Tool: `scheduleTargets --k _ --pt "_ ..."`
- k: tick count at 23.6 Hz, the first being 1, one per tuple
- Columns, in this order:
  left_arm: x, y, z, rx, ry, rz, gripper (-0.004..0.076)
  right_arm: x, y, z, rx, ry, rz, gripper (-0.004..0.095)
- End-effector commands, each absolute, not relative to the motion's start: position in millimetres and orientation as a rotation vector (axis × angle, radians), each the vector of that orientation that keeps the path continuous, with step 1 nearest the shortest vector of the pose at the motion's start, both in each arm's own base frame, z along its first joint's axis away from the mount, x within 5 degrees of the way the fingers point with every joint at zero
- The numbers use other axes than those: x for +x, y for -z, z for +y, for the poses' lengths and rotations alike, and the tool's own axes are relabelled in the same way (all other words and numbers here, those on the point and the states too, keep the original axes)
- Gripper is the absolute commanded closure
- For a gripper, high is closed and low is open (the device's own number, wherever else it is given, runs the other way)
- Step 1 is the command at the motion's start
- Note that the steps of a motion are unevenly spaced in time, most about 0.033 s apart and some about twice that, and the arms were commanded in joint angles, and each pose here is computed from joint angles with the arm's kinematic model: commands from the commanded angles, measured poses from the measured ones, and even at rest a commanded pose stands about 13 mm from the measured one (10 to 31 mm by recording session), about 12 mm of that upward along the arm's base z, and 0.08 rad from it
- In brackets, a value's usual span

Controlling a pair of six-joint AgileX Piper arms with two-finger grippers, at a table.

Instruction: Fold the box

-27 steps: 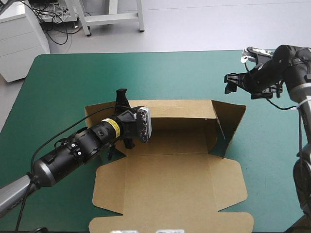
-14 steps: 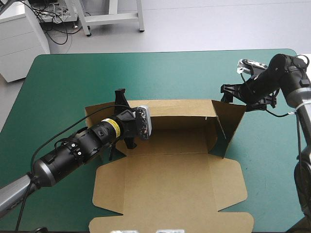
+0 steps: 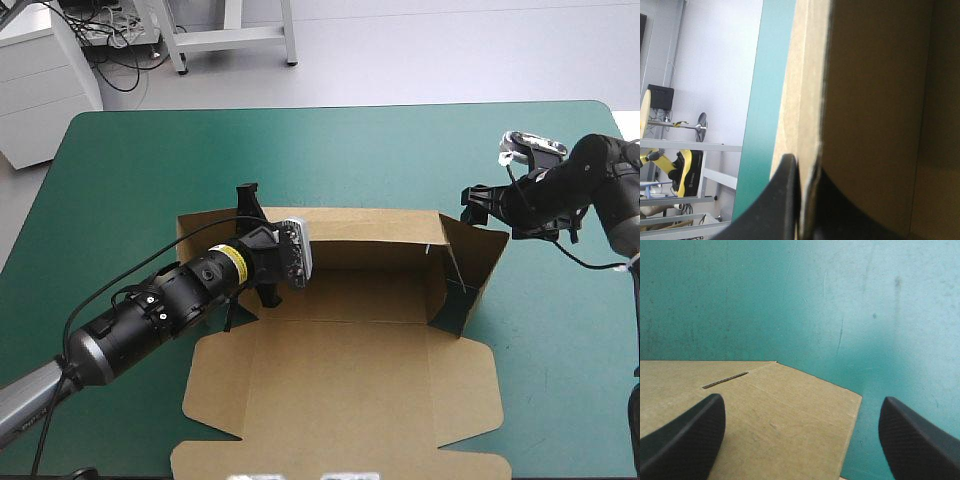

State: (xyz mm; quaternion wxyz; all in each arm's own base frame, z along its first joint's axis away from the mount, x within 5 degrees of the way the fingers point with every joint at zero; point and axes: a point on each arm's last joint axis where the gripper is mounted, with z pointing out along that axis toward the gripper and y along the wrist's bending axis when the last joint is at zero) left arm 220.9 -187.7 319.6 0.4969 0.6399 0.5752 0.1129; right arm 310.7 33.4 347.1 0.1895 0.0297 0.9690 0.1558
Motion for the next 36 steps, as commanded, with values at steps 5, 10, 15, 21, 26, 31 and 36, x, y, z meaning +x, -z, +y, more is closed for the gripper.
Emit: scheduleTargets --k 5,10,15,21,26,31,36 --pt "219.5 -332.8 -191.5 1.44 -0.171 1.503 0.0756 288.3 -367.6 34.6 -0.016 -0.46 2.716 0.016" --pt "219.8 -330.4 -188.2 1.481 -0.22 1.522 0.0756 279.0 -363.3 36.9 -0.057 -0.493 2.722 0.017" --pt "219.5 -329.3 -187.2 1.488 -0.225 1.535 0.0756 260.6 -366.8 36.6 -0.13 -0.474 2.674 0.017" --pt "220.8 -326.7 -188.5 1.494 -0.224 1.542 0.0756 245.5 -373.0 36.9 -0.232 -0.456 2.623 0.0175" --pt "222.2 -323.4 -190.2 1.497 -0.215 1.556 0.0756 242.9 -373.1 41.4 -0.298 -0.517 2.613 0.0175" --pt "222.2 -323.4 -190.2 1.495 -0.213 1.558 0.0756 238.7 -364.8 44.7 -0.342 -0.569 2.621 0.0174" --pt "222.4 -322.9 -190.4 1.496 -0.214 1.559 0.0756 219.1 -338.2 50.5 -0.429 -0.653 2.578 0.0174"
